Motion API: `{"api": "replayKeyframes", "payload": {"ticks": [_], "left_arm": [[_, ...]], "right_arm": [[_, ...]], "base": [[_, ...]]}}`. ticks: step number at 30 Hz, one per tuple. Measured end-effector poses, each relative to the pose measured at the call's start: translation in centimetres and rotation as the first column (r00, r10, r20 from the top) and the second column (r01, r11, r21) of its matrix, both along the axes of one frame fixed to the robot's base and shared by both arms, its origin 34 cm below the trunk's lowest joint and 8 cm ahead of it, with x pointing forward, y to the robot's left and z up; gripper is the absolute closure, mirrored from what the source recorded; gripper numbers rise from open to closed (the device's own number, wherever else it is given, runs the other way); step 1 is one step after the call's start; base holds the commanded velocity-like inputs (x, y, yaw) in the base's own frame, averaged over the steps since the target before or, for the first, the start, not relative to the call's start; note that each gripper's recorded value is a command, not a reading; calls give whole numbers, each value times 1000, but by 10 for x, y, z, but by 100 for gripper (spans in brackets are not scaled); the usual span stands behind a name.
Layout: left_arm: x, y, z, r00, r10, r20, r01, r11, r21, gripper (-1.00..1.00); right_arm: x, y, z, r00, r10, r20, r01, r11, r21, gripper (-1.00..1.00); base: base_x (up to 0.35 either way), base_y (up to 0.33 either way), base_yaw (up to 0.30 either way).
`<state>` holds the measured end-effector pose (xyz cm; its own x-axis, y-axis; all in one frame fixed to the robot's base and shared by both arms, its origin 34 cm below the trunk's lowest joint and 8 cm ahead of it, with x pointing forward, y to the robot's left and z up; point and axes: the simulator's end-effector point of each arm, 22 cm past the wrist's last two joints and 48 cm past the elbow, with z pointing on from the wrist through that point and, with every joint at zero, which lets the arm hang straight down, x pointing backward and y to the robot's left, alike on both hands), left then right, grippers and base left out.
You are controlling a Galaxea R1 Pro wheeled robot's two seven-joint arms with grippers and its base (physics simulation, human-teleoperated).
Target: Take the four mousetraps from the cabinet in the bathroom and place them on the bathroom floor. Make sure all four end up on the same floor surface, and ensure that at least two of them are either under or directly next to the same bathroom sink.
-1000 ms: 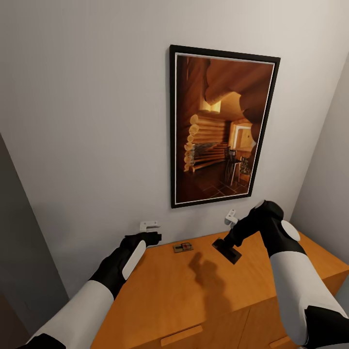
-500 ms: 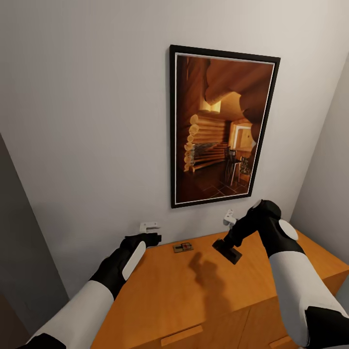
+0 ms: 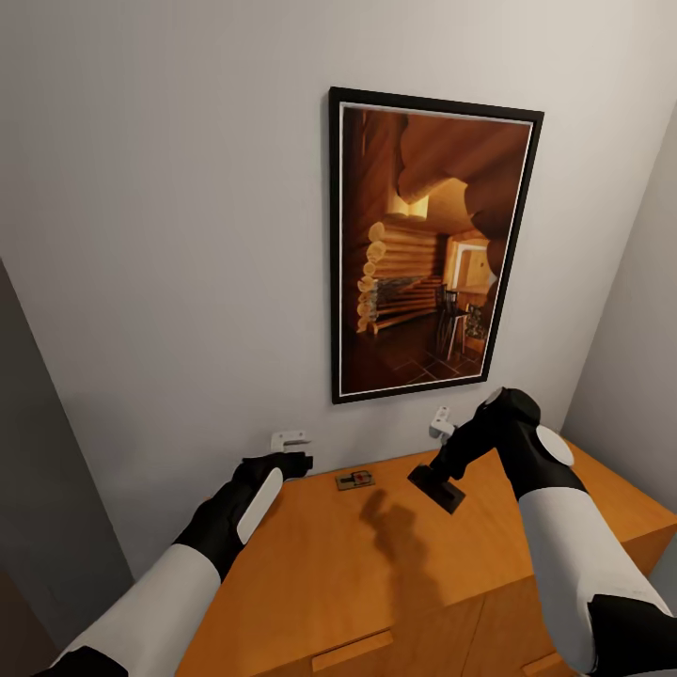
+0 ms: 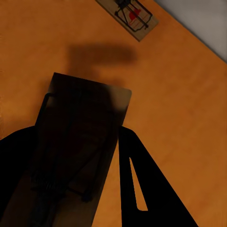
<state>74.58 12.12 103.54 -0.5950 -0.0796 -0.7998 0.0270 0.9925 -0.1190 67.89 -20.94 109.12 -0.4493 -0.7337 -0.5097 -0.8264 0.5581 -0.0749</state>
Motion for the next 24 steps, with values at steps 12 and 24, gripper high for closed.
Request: {"api": "replayKeyframes", "payload": {"ticks": [12, 24], "left_arm": [[0, 1, 0, 1000, 1, 0, -1, 1000, 1, -100], [7, 13, 6, 998, 35, 45, -35, 999, 3, -100]], "right_arm": [[0, -1, -3, 1000, -5, -5, 5, 1000, -3, 100], [-2, -1, -9, 1000, 2, -18, -2, 1000, -6, 100]], "base": [[0, 0, 0], [0, 0, 0]]}}
